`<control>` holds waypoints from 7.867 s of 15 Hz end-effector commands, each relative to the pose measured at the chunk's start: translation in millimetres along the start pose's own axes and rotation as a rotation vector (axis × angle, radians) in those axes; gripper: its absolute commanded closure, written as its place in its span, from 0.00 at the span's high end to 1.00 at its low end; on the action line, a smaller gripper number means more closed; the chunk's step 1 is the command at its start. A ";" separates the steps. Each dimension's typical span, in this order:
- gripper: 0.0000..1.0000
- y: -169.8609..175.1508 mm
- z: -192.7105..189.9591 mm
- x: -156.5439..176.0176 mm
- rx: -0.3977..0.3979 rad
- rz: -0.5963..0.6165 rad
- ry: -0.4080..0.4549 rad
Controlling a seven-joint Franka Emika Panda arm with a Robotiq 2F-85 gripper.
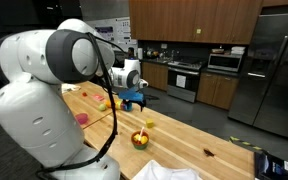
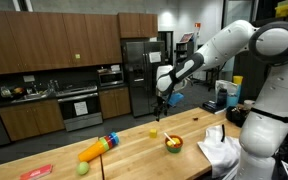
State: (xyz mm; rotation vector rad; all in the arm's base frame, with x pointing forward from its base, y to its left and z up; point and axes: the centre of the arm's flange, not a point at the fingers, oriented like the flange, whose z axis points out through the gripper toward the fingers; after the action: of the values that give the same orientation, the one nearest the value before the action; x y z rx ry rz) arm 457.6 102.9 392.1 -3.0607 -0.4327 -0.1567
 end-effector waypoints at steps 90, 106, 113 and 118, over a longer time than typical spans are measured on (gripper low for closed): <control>0.29 47.7 114.1 33.9 -0.018 -0.227 0.044; 0.29 165.3 62.8 -165.0 -0.130 0.426 0.256; 0.29 201.2 69.2 -209.0 -0.133 0.657 0.307; 0.29 225.9 71.9 -226.2 -0.151 0.776 0.307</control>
State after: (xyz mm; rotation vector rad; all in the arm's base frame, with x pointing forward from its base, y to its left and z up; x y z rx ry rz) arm 371.3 -180.8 303.0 -3.0012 0.7074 -0.6049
